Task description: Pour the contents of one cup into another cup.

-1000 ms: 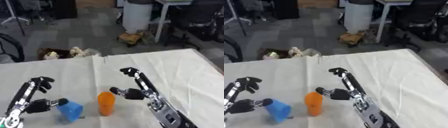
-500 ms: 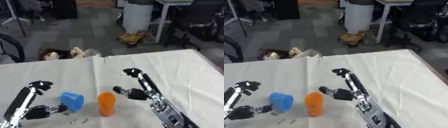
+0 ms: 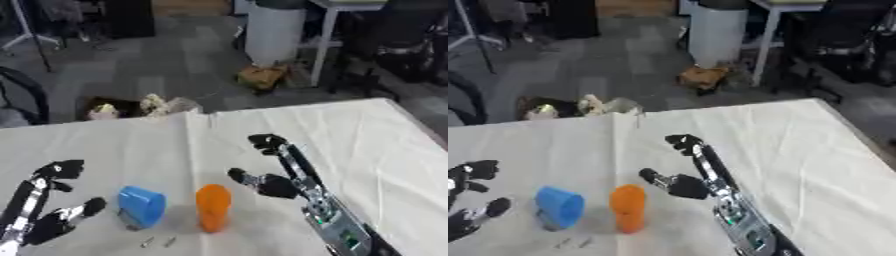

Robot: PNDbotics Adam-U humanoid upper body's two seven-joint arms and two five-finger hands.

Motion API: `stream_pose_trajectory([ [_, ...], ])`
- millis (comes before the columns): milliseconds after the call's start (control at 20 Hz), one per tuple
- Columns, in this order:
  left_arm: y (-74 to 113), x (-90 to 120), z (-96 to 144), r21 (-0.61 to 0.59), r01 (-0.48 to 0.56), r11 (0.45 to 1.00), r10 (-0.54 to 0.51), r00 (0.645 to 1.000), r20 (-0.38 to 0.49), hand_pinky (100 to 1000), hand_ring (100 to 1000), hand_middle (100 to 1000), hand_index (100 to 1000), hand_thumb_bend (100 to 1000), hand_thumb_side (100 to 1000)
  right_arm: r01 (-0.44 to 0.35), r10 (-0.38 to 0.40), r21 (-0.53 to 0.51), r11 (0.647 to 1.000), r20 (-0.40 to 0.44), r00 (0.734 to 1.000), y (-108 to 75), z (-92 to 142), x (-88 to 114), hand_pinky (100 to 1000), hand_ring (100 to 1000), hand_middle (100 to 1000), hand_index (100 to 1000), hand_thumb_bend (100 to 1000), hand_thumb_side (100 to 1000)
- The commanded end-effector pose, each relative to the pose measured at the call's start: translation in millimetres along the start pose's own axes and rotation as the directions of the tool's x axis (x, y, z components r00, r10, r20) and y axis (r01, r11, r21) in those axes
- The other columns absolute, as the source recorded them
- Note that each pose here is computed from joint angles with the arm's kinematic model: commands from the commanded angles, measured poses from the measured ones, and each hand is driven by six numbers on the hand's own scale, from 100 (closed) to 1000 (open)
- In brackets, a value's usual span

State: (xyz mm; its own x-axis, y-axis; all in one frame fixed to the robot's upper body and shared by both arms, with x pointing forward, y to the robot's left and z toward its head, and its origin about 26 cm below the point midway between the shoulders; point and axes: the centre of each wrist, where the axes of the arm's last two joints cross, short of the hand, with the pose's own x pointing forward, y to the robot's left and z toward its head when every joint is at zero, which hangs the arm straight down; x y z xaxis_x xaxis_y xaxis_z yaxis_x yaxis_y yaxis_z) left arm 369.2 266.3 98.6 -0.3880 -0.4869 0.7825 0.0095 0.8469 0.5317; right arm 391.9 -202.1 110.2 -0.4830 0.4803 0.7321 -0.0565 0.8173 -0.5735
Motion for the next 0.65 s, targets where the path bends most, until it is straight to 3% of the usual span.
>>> stream_pose_trajectory([
  [50,19.8,7.3,1.3,0.015,-0.032,0.999,0.032,0.999,0.027,639,758,725,835,1000,789,-0.001,0.002,-0.026,1.0,0.038,0.999,-19.0,-1.5,8.8,792,805,777,839,647,557],
  [650,21.9,-4.9,21.7,0.088,-0.074,0.993,0.078,0.996,-0.046,641,758,725,821,1000,897,0.023,-0.022,-0.11,0.994,0.013,1.0,-47.5,18.2,5.9,774,787,755,833,618,562],
])
